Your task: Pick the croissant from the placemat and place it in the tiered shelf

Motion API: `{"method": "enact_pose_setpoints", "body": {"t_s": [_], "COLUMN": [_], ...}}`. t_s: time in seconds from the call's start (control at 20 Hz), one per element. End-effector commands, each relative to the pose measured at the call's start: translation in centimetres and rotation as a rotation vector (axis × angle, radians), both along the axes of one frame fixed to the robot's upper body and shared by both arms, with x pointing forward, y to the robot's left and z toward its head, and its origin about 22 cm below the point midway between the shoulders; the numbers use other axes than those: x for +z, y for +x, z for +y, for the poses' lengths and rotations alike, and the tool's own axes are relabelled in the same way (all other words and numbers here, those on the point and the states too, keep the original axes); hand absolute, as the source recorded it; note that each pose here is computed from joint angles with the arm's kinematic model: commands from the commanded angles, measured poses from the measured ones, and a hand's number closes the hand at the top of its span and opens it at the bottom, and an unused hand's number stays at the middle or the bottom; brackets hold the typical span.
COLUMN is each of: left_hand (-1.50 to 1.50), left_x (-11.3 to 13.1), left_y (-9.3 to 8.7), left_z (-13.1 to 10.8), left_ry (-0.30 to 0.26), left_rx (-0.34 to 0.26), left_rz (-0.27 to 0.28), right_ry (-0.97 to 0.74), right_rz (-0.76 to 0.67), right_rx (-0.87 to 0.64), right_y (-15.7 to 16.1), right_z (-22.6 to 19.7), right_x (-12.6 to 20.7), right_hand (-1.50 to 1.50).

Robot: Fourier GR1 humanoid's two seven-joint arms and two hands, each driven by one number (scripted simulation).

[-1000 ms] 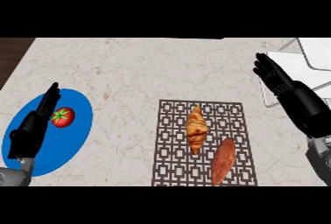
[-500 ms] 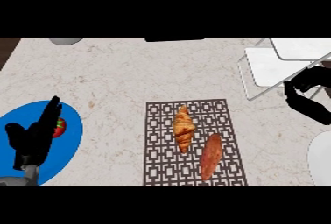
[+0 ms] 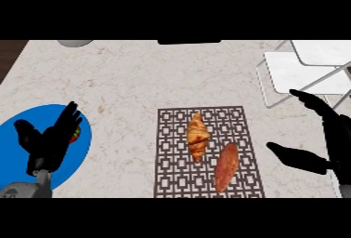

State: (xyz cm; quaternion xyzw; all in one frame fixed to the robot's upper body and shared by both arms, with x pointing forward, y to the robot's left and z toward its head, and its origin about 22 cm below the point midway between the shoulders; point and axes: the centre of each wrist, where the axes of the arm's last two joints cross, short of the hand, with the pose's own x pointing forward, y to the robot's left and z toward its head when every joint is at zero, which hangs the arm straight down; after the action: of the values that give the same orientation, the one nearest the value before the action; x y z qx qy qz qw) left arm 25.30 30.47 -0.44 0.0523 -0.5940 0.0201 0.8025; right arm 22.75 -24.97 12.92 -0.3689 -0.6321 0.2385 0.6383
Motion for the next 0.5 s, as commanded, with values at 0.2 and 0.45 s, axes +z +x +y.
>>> {"method": "enact_pose_setpoints", "body": {"t_s": [0.2,0.45], "left_hand": [0.0,0.0], "left_x": [-1.2,-1.6], "left_y": [0.0,-0.2], "left_z": [-2.2,-2.2], "left_ry": [-0.02,-0.027], "left_rx": [-0.019,-0.026], "left_rz": [0.151,0.156], "right_ry": [-0.086,-0.169], "right_rz": [0.199,0.313], "right_rx": [0.042,-0.009], "right_y": [-3.2,-2.7], "right_z": [6.4,10.2], "right_x": [3.5,2.9], "right_hand": [-1.5,-1.5]}}
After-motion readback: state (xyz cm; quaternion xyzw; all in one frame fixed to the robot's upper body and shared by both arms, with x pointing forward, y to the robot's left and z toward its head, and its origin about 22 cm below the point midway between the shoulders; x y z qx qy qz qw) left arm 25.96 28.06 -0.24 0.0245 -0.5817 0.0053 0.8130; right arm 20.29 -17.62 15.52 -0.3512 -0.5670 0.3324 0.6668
